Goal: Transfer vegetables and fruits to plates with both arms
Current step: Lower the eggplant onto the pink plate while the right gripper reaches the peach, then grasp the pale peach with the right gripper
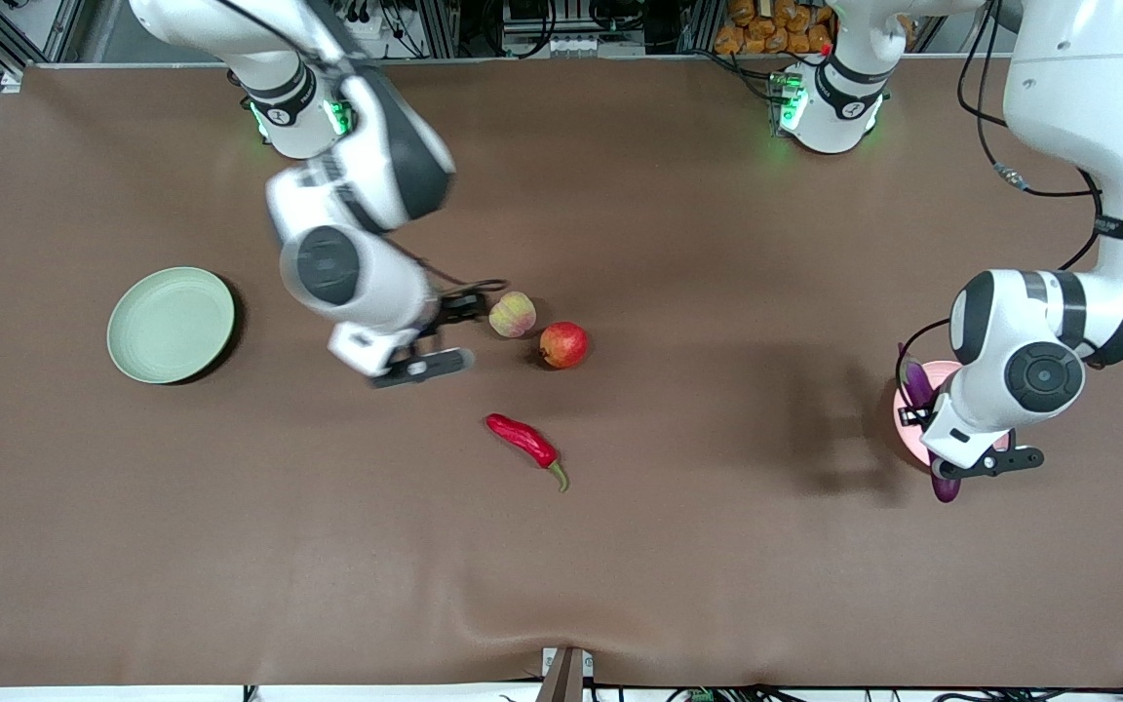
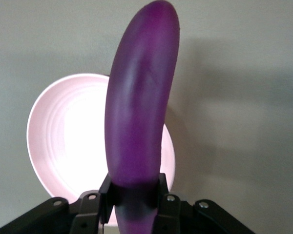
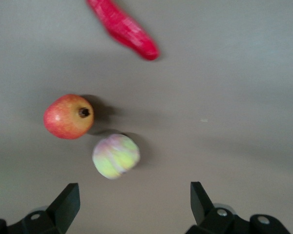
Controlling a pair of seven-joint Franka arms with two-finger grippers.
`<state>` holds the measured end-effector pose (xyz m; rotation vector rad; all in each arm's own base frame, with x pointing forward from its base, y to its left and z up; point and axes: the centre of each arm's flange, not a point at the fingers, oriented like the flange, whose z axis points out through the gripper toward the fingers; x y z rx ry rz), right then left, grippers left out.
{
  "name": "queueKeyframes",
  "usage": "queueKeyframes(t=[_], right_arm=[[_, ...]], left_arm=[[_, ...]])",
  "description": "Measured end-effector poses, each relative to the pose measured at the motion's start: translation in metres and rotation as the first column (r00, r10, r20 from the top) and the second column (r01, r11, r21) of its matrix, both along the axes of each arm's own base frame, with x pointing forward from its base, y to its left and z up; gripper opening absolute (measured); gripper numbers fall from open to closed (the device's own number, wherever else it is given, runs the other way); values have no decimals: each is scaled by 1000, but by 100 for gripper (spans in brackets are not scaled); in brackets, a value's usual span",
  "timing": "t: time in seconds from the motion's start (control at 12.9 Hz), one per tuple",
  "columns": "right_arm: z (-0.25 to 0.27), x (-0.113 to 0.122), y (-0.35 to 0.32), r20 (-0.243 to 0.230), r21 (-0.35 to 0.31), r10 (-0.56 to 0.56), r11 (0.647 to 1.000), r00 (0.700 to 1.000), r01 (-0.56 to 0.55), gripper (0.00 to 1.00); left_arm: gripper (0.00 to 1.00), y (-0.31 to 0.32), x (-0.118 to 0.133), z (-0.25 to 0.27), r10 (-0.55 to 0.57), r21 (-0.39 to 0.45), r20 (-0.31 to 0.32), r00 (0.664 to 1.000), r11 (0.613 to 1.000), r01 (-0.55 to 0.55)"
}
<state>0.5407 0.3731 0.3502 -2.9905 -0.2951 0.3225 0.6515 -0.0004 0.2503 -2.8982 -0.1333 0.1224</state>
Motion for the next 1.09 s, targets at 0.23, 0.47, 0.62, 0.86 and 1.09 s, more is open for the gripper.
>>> queueKeyframes(t=[0.23,0.47,0.62,0.86,1.09], right_arm=[[-57,-29,39,-8,-35,16,999,1000,-16,100],[-89,-47,48,-8,-60,-16,998,1000,15,100],[-107,-64,53,8,-65,-20,998,1000,20,100],[-120,-75,61,15,-74,-36,997,999,37,100],[-135,-73,56,10,-92,-45,995,999,46,100]], left_arm=[[37,48,0,-13,-86,16,-33,996,996,86],[37,87,-1,-22,-105,8,-25,994,994,105],[37,86,-1,-32,-110,5,-28,994,994,110],[37,88,-1,-35,-117,3,-36,992,993,117],[37,97,-3,-35,-146,-2,-47,988,989,146]])
